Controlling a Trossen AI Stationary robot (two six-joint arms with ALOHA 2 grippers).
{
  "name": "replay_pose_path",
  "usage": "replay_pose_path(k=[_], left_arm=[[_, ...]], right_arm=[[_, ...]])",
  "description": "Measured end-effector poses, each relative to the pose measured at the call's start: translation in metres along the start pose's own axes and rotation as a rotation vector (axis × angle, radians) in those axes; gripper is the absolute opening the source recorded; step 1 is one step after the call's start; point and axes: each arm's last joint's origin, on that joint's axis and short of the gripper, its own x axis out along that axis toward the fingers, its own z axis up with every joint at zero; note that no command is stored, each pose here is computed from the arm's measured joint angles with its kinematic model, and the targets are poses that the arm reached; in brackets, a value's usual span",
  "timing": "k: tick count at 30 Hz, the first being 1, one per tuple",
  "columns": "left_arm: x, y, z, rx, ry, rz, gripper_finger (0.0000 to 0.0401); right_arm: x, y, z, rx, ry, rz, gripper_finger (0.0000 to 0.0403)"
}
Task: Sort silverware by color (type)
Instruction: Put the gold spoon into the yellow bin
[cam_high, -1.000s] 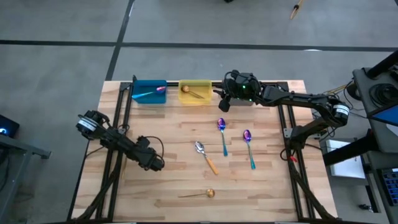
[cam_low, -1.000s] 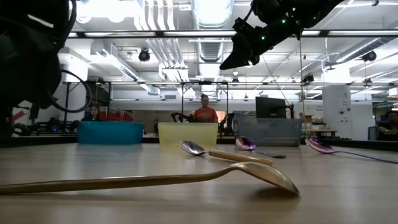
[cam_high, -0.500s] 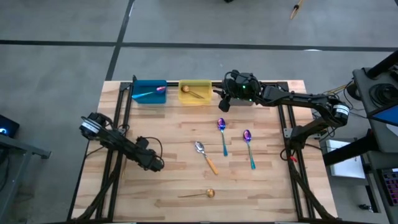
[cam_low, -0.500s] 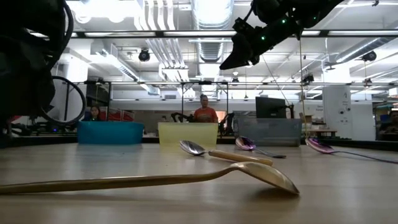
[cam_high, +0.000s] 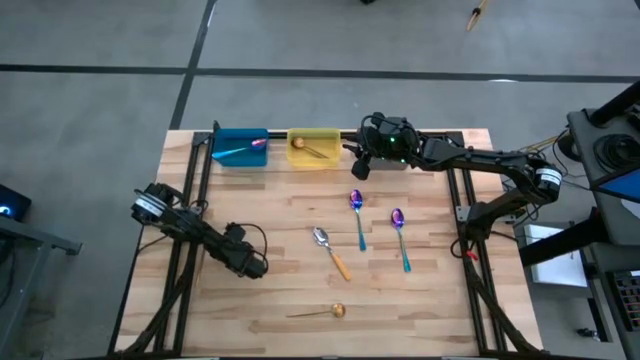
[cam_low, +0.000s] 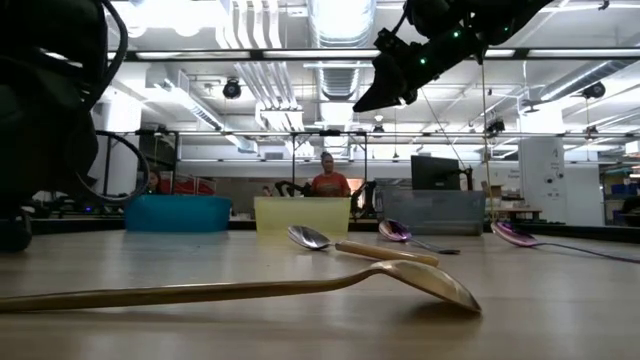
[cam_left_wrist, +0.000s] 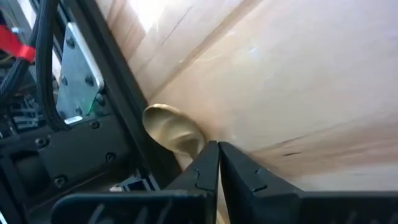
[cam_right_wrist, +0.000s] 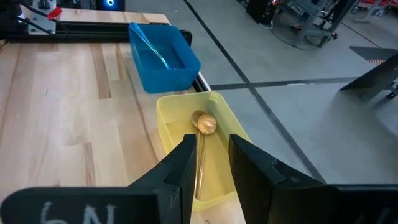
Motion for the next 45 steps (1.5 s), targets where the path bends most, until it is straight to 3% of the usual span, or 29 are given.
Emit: replay_pose_path(k=[8,13,21,45], left_arm=[[-0.013,-0.006,0.003,0.042,-0.053,-0.041,0.0],[-0.013,0.008,0.002,0.061,-0.034,0.104,0.0],[0.006,0.018,0.006,0.036,0.0,0.171,0.0],[0.008,0.011,0.008,0.029,0.0,0.19,0.0]], right_arm=[[0.0,0.0,0.0,0.0,0.0,0.0,0.0086],[0.0,0.0,0.0,0.0,0.0,0.0,0.0086],[0.0,0.0,0.0,-0.001,0.0,0.0,0.0086],[0.0,0.0,0.0,-0.002,0.0,0.0,0.0086]])
